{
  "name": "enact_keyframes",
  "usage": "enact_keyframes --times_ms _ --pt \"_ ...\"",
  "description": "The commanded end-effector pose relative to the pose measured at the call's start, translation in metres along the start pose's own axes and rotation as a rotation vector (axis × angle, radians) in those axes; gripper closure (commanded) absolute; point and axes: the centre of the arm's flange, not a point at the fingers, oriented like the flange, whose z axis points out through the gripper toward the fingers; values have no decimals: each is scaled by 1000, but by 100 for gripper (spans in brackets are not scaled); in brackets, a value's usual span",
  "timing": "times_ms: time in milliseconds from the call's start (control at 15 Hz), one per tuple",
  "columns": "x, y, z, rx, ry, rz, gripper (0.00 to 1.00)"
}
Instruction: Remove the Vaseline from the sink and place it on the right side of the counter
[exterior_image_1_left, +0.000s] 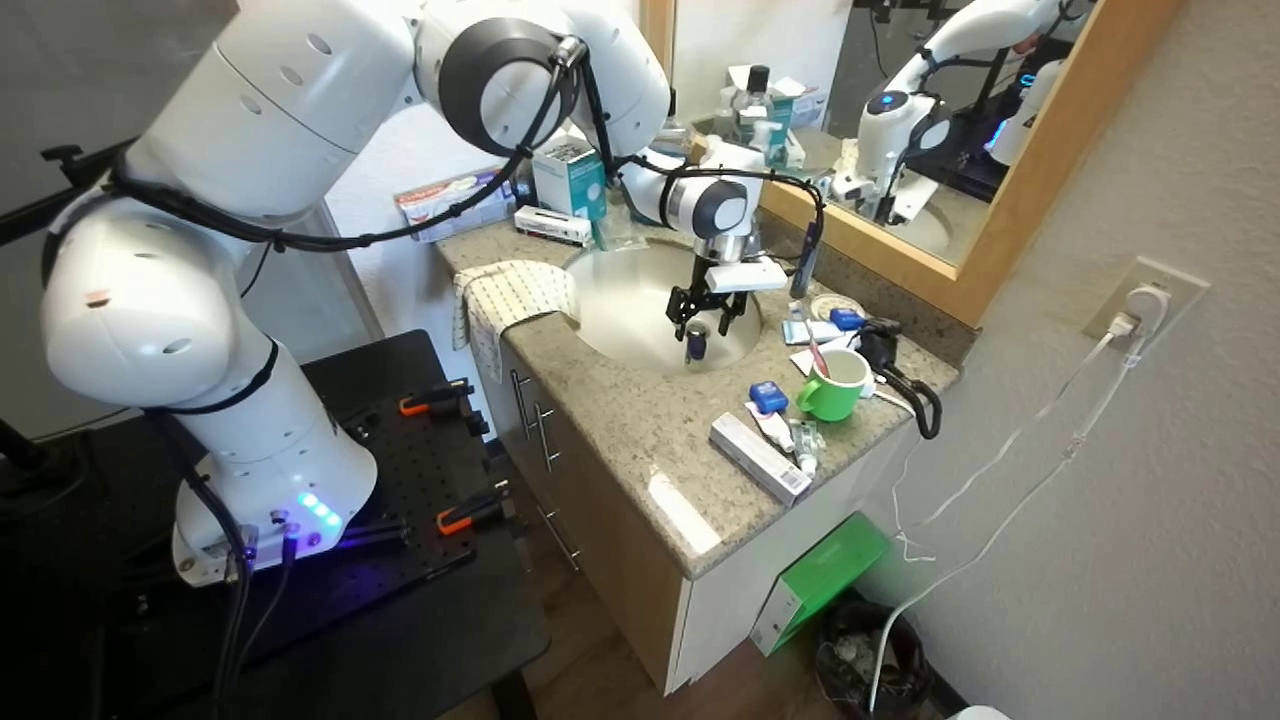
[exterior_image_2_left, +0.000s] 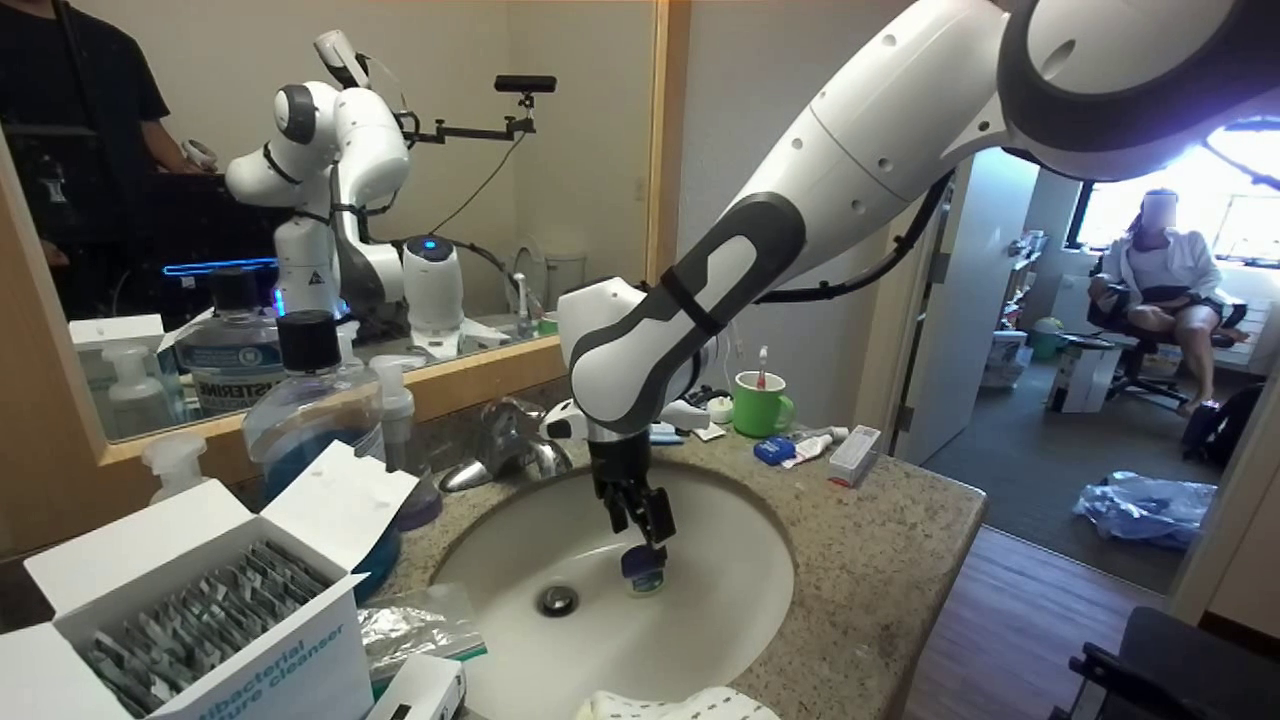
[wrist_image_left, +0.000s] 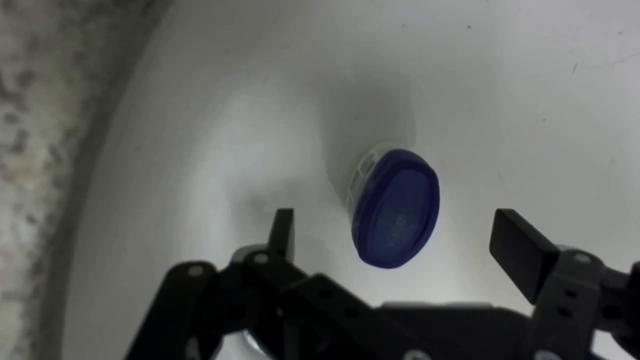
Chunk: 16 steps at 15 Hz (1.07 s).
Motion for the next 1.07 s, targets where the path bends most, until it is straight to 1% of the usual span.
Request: enact_keyframes --times_ms 0,200,467,733,1000 --pt "3 -25 3 13 -41 -11 0" --pt "-2 -45 -2 -5 -52 -14 0" --pt "-10 -74 0 6 -82 -1 0" --pt "-11 -75 8 -12 -89 9 0" --pt "-10 -70 12 -32 -78 20 0"
